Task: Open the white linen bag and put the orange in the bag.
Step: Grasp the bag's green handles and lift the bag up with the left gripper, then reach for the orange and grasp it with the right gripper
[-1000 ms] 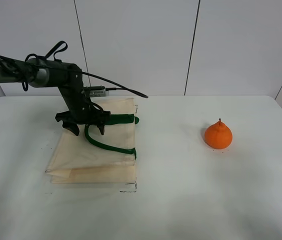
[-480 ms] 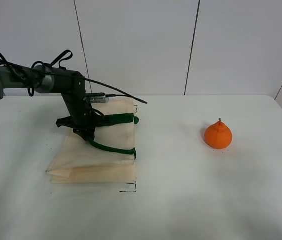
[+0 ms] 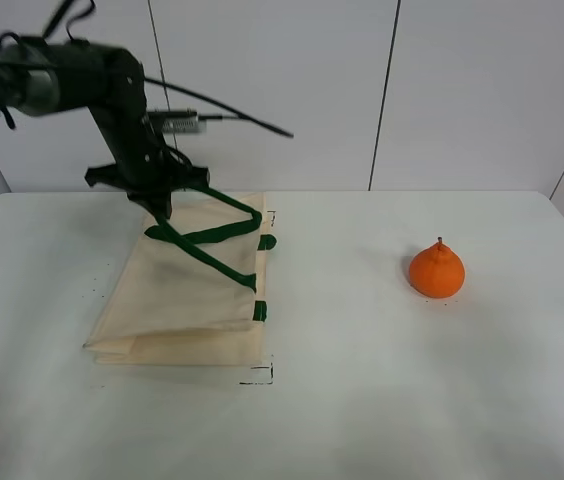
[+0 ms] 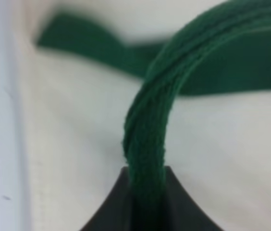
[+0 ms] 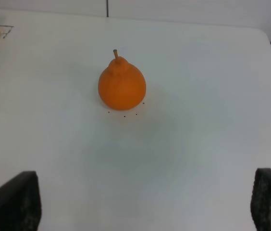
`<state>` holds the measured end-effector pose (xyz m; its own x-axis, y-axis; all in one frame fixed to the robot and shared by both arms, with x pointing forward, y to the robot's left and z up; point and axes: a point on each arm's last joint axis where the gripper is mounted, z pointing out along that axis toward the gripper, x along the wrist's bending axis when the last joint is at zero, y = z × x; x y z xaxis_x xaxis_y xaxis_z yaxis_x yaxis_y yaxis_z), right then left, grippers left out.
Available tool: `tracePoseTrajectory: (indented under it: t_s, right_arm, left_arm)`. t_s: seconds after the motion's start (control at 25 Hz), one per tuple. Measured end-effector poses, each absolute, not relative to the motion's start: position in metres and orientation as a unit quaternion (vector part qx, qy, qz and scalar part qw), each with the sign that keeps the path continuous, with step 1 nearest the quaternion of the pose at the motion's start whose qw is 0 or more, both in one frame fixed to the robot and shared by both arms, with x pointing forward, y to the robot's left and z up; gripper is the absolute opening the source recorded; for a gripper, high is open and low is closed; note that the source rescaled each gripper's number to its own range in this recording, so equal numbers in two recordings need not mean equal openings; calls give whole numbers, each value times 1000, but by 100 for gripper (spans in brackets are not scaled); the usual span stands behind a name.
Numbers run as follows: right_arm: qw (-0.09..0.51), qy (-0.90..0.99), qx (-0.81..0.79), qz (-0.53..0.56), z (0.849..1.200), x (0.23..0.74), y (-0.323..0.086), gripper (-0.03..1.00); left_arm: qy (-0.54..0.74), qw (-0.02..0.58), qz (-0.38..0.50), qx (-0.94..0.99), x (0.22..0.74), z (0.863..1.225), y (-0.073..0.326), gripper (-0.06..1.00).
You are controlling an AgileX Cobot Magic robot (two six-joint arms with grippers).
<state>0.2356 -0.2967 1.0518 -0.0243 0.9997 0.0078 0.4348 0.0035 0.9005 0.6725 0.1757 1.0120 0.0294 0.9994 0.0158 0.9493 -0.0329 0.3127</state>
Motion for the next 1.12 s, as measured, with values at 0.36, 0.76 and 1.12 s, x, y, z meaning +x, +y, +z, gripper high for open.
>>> tracePoseTrajectory:
  t_s: [0.36,0.76,1.12]
  right_arm:
    - [369,605,593,383,1052,236,-297,100]
    - [280,654,639,292,1084,318,-296,100]
    - [138,701,683,152,1075,499,-295,100]
  left_arm:
    - [632,197,175,729,631,1150,166,0]
    - [604,214,181,746,618,1169,151,0]
    - [603,219,184,745,615,1174,153,0]
